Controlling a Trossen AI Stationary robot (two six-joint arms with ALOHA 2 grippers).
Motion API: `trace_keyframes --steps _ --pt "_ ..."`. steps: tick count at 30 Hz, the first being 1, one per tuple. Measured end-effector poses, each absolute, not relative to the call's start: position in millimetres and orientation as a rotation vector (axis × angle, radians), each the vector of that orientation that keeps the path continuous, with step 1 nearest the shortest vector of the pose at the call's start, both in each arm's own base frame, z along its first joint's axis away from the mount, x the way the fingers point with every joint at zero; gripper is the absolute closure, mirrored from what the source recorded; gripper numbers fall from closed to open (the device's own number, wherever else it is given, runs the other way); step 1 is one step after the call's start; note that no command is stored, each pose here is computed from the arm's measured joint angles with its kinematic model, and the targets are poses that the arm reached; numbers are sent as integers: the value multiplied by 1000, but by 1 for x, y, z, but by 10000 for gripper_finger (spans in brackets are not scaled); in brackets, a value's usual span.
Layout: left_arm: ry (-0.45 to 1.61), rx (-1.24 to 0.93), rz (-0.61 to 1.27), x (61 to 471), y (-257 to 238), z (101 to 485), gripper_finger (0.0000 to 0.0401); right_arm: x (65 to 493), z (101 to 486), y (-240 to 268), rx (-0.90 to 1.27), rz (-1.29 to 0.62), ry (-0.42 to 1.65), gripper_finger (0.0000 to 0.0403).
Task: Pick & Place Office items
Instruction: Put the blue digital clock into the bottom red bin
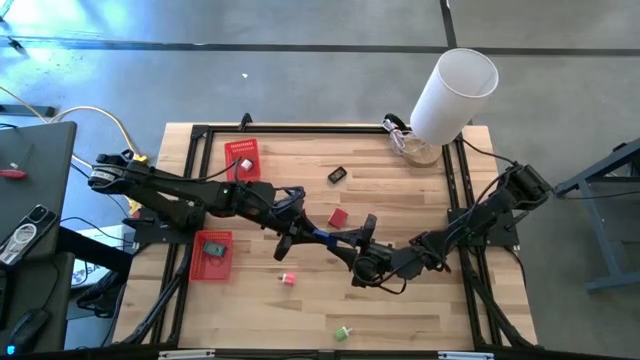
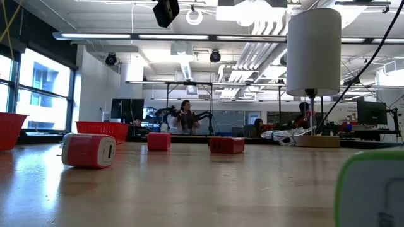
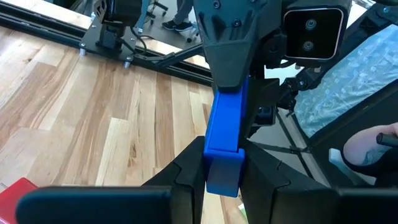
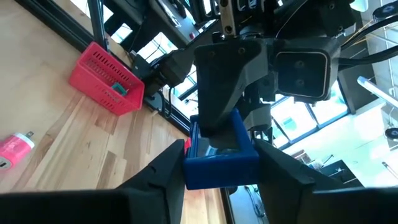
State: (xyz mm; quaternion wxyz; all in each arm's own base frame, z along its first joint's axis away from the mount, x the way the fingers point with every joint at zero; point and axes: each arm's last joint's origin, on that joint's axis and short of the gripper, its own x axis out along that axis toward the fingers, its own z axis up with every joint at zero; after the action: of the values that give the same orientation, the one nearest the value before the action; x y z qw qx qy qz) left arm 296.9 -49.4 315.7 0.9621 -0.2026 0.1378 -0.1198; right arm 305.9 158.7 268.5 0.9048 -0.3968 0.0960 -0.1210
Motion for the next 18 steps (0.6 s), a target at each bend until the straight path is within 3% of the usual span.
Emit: trace_keyframes --steps 18 --pt "281 -415 -260 297 -50 316 328 306 268 159 -773 -253 193 255"
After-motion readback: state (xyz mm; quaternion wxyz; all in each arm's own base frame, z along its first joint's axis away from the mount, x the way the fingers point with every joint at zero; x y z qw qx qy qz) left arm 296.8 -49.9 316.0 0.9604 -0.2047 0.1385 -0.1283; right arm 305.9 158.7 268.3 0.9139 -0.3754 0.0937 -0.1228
